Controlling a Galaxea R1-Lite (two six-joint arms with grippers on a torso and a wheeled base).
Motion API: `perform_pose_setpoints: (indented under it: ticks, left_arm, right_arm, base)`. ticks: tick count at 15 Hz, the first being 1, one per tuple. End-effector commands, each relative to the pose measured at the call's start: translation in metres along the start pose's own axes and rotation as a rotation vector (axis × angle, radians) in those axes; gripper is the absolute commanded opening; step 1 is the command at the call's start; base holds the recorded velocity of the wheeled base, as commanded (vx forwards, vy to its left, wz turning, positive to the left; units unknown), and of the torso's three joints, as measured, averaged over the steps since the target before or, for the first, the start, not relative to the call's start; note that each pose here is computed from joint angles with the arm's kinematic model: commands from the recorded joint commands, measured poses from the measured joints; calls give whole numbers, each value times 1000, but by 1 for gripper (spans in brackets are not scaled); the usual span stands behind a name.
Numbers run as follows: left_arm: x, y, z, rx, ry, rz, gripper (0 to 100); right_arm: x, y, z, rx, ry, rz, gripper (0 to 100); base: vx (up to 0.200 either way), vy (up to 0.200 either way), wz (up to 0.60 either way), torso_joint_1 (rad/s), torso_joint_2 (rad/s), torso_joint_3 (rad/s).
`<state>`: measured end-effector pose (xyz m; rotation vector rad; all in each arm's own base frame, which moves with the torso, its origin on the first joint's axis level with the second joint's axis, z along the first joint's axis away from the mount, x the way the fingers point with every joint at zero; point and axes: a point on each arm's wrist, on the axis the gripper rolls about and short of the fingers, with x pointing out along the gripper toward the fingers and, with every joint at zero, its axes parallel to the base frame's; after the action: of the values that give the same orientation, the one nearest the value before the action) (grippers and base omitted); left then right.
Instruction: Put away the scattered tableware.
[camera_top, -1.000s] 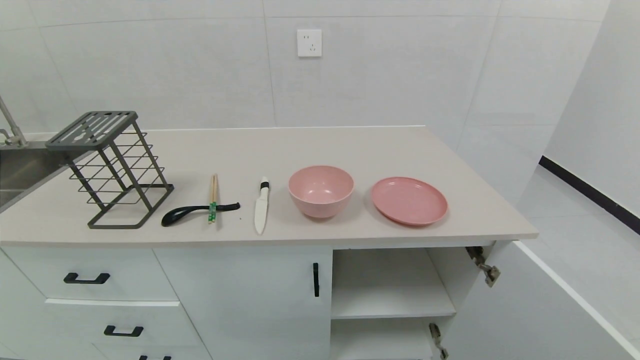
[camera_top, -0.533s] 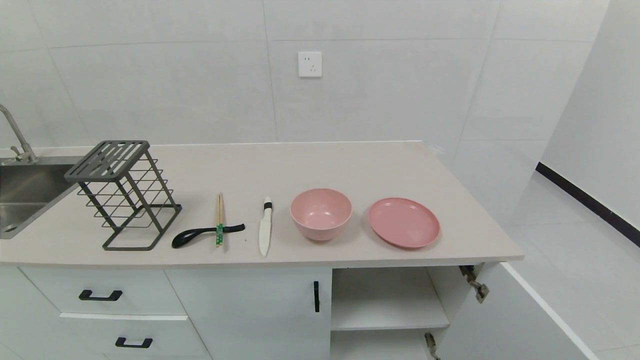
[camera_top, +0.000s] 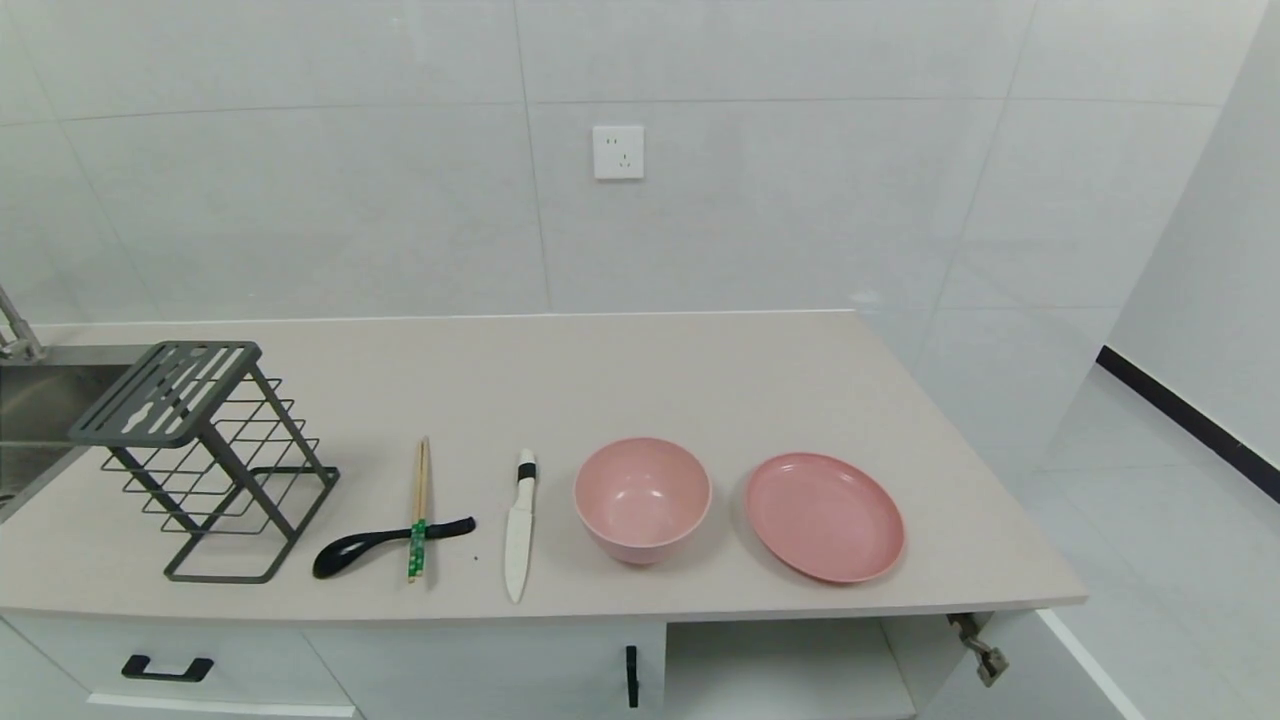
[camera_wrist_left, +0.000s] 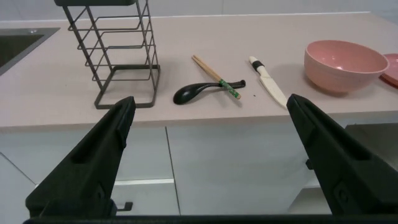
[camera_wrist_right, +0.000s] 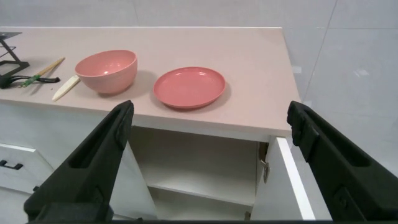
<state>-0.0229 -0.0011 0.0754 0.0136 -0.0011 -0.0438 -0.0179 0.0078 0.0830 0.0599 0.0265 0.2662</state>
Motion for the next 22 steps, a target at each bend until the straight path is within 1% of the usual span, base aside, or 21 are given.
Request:
perform_pose_setpoints:
  ticks: [1, 5, 6, 12, 15, 22]
  left_arm:
    - [0, 0, 0, -1, 1, 1, 100]
    - [0, 0, 0, -1, -1, -1, 100]
    - [0, 0, 0, -1, -1, -1, 100]
    - [0, 0, 0, -3, -1, 1, 100]
    - [0, 0, 0, -1, -1, 4, 100]
    - [0, 0, 0, -1, 1, 2, 100]
  right_arm:
    - [0, 0, 0, 0, 1, 0, 100]
    - [0, 0, 0, 3, 0, 9, 100]
    - [0, 0, 0, 1, 0, 9, 100]
    - [0, 0, 0, 0, 0, 9, 100]
    - [0, 0, 0, 2, 1, 9, 100]
    - [0, 0, 0, 2, 1, 0, 100]
  base:
    - [0, 0, 0, 0, 0, 0]
    - [0, 0, 0, 0, 0, 0]
    - [0, 0, -600, 2, 2, 2]
    - [0, 0, 0, 0, 0, 0]
    - [200, 200, 0, -1, 5, 5]
    - [0, 0, 0, 20, -14, -13]
